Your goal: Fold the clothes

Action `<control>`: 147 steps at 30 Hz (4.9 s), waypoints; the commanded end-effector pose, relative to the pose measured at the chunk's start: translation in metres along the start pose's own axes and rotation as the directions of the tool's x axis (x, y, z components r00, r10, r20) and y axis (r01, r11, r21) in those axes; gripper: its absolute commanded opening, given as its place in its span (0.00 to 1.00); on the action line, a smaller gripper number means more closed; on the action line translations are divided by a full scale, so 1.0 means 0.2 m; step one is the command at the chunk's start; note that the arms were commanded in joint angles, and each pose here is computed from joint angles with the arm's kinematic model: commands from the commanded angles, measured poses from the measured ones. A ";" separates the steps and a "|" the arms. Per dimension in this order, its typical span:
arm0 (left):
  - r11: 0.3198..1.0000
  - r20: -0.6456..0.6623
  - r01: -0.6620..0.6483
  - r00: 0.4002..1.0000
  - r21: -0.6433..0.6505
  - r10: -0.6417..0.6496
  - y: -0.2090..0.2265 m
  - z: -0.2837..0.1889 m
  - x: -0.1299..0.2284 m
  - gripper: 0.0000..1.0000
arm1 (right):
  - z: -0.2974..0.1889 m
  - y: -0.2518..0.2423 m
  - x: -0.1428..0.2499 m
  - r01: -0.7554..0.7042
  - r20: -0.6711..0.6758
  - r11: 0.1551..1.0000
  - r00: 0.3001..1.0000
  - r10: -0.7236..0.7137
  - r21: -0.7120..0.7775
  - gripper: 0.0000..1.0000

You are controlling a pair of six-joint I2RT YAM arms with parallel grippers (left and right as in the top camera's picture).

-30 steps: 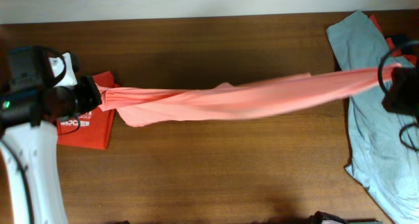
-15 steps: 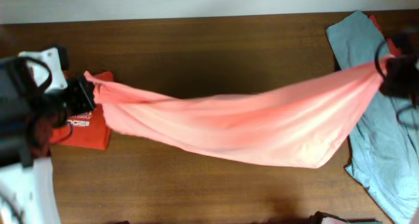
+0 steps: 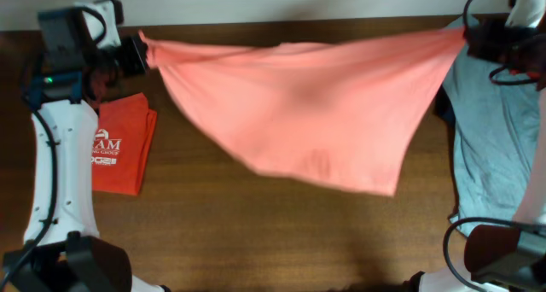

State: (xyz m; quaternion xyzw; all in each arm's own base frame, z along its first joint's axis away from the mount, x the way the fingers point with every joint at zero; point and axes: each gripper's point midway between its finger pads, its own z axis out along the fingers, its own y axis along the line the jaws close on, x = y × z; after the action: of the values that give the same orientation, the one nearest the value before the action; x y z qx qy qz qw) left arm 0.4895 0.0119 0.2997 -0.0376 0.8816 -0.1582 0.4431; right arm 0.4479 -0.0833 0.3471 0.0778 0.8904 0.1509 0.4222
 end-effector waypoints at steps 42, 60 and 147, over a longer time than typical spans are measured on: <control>0.911 -0.841 -0.073 0.422 -0.405 -0.340 0.34 -0.20 1.13 0.00 | -0.08 -0.30 1.36 -0.058 -0.762 0.951 0.585 0.280 0.305 0.04; 0.895 -0.746 -0.021 0.561 -0.445 -0.358 0.41 0.02 1.12 0.00 | 0.16 -0.22 1.22 0.080 -0.691 0.973 0.717 0.095 0.218 0.05; 0.829 -0.836 -0.280 0.427 -0.485 -0.345 0.25 -0.18 1.32 0.19 | 0.63 -0.24 1.27 0.043 -0.714 0.992 0.697 0.057 0.121 0.48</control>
State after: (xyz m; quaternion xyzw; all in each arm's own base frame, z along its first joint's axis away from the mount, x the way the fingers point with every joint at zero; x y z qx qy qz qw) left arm 0.3274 -0.0072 0.1006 -0.0686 0.9924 0.0346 -0.0959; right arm 0.3859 -0.0382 0.0719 0.0431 0.9925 0.1069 0.0407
